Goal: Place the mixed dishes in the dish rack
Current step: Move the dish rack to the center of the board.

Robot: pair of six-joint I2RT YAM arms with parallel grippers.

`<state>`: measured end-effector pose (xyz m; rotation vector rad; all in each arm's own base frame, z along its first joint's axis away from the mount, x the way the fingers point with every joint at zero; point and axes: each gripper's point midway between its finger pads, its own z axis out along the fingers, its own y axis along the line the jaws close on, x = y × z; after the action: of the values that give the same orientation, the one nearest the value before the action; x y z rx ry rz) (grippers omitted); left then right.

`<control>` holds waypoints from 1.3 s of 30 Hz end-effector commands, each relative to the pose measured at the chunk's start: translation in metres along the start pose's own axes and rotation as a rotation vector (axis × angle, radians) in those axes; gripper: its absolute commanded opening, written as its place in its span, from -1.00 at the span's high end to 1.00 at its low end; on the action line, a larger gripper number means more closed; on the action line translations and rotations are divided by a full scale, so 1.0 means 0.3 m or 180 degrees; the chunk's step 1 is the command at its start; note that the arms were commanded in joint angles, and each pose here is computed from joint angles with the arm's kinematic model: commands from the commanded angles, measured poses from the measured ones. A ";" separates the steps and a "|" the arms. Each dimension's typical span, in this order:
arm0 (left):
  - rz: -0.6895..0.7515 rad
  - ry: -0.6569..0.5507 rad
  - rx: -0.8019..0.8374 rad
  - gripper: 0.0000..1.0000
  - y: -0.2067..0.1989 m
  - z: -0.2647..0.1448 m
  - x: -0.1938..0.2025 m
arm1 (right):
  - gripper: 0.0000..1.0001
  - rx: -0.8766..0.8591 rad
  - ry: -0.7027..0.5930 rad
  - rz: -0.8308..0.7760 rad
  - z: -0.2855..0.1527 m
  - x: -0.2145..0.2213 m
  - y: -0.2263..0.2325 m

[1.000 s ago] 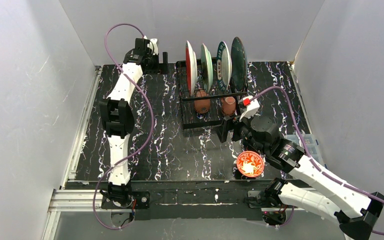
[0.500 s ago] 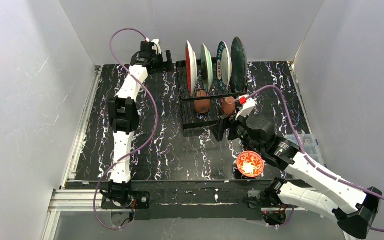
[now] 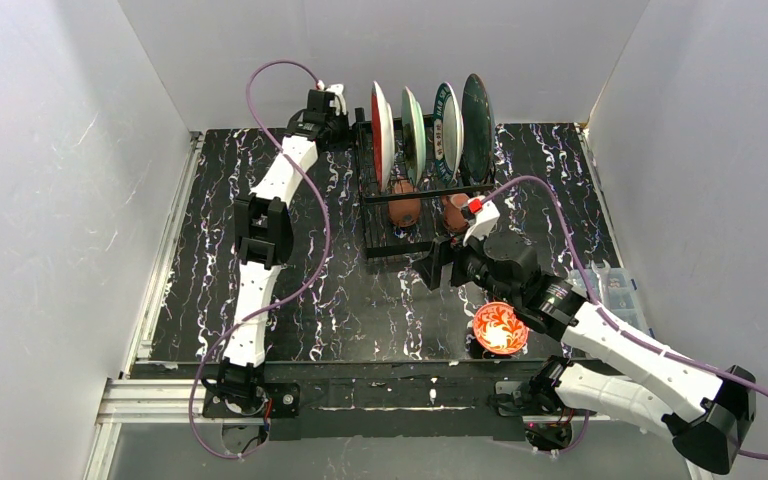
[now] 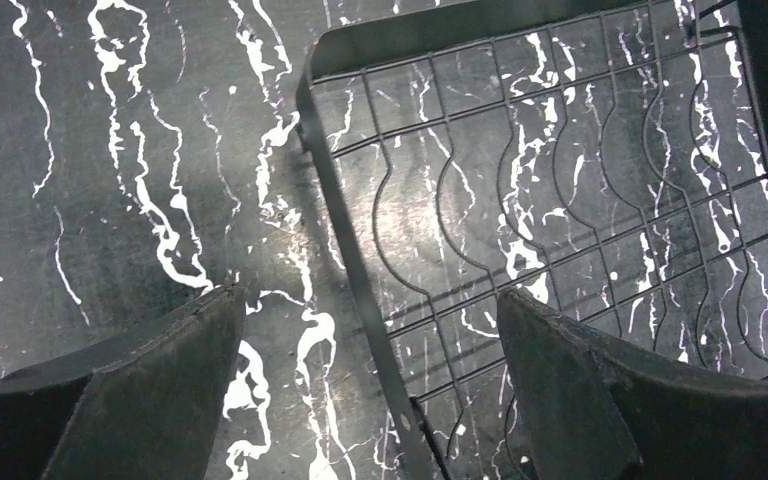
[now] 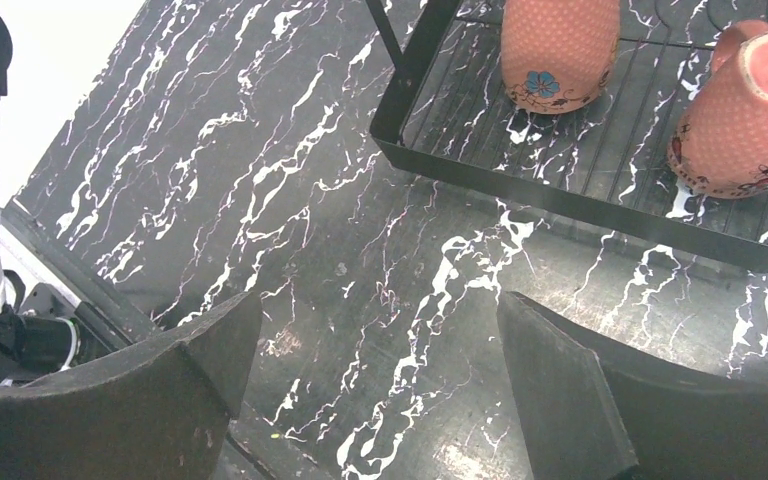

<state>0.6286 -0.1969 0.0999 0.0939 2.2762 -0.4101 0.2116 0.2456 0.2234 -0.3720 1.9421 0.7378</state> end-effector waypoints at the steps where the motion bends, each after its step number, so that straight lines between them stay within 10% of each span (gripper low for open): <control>1: 0.0083 -0.0246 -0.0049 -0.85 -0.019 -0.010 -0.081 | -0.92 -0.0142 -0.0161 0.0059 0.005 -0.046 0.034; 39: 0.0454 -0.0039 -0.0388 1.00 0.014 0.048 0.038 | -0.91 -0.0028 0.0113 0.0066 0.092 0.083 -0.007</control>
<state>0.6358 -0.2104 0.0610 0.1300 2.2735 -0.2023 0.2147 0.2581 0.1943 -0.3933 1.9889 0.7488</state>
